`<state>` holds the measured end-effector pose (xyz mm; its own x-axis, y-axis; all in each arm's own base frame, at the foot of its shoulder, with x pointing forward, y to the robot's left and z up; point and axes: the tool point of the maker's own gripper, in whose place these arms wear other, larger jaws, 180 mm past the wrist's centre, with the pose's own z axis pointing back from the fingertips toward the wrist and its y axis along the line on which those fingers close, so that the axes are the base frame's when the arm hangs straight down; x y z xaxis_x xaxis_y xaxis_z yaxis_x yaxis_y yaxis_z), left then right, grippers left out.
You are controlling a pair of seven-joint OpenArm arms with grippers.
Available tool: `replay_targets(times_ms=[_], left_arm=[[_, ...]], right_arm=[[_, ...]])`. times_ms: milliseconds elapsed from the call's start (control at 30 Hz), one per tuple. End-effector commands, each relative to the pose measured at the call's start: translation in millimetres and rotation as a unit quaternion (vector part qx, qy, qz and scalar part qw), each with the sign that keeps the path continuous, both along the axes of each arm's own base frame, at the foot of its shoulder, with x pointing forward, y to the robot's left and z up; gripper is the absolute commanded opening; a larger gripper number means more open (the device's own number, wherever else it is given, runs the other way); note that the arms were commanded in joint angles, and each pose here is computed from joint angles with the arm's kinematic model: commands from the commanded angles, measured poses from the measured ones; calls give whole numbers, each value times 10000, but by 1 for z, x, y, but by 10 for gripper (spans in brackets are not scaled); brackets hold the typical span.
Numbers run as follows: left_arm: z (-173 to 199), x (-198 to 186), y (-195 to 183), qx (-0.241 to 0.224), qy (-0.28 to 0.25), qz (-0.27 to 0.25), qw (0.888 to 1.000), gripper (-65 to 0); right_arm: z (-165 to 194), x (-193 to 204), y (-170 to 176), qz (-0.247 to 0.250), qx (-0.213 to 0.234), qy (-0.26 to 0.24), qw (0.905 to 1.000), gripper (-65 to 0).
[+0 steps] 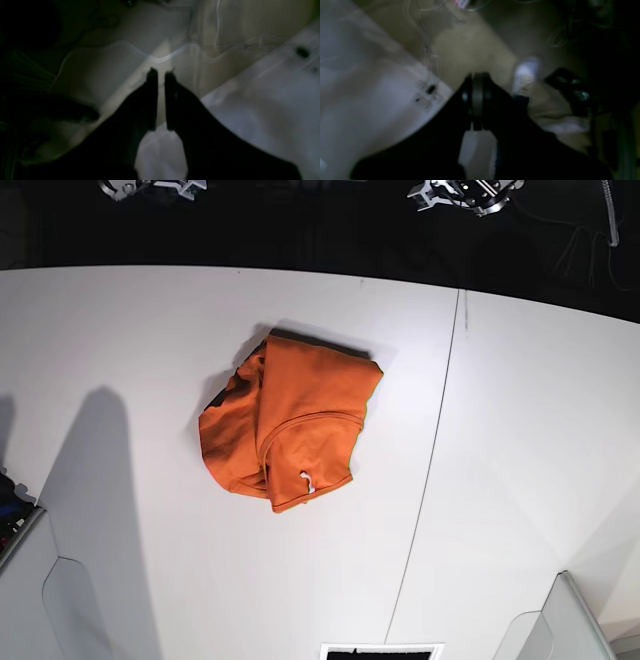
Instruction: Layout the t-shirt on the table in an organized manner, then fold the t-shirt properly
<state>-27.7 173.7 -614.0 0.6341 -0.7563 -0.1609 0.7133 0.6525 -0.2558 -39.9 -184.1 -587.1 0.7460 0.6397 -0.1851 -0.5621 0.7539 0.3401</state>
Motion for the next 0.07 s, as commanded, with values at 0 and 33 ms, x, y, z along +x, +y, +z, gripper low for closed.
replay_targets(times_ms=[0, 33], left_arm=[[-3, -2, -4, -3, 77, 3, 10000, -592], [-7, 1, -11, -22, 106, 0, 9999, -592]], right_arm=[[-1, 4, -8, 25, -67, 26, 10000, -650], [-3, 13, -8, 5, -75, -29, 10000, -650]])
